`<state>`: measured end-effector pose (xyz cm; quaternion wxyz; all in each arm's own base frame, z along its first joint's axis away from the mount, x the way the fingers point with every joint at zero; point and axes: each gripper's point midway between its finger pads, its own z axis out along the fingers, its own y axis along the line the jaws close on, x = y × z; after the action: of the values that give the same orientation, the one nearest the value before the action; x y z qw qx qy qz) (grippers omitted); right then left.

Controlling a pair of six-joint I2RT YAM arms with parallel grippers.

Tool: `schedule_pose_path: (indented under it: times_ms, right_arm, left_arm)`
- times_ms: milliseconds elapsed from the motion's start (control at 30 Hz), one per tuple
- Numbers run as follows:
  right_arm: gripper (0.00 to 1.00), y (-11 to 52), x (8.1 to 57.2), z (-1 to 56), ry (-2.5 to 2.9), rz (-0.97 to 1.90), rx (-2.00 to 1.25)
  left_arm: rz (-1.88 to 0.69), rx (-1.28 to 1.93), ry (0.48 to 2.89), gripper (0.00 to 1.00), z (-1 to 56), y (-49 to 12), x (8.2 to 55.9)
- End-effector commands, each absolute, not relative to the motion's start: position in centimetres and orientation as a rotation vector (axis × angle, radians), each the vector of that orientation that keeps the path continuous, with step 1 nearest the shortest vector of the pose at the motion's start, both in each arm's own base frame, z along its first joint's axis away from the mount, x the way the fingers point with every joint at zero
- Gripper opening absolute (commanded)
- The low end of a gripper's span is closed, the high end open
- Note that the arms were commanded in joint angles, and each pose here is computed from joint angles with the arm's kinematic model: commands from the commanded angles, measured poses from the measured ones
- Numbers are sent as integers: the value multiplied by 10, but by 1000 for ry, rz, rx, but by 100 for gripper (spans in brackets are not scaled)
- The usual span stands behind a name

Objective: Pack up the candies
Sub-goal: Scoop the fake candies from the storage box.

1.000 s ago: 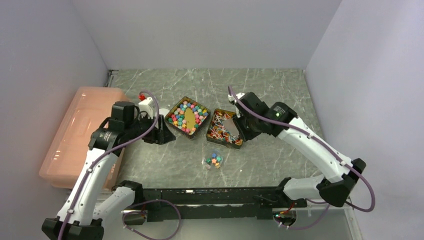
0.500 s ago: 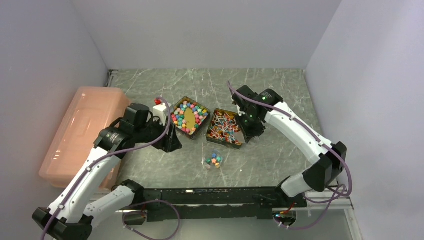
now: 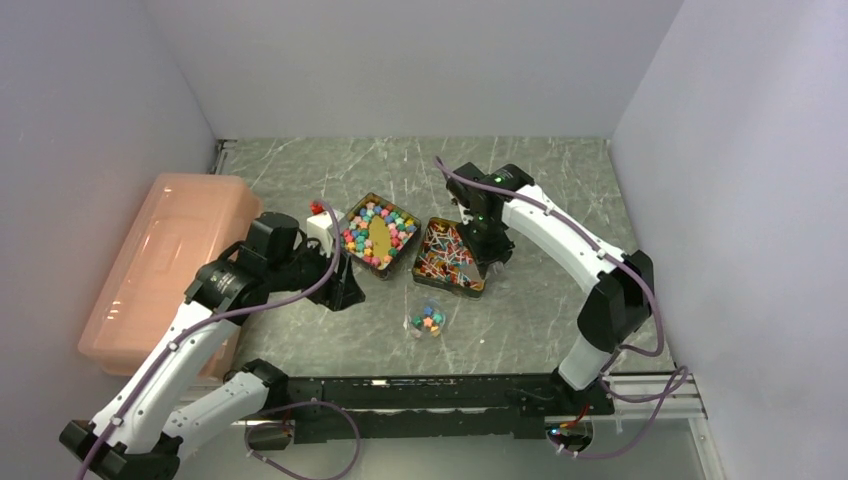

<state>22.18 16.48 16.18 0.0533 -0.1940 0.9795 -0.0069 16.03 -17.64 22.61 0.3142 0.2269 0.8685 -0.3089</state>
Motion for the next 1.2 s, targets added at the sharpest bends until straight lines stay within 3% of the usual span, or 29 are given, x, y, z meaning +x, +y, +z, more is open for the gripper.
schedule_pose_path:
  times_ms: [0,1167]
  right_arm:
    - [0,174,240,169,2921,19,-594]
    - [0,203,299,95,2803,55,-631]
  left_arm:
    - [-800,602,2256,72,230,-176,163]
    - [-762,593,2314,72,219,-176,170]
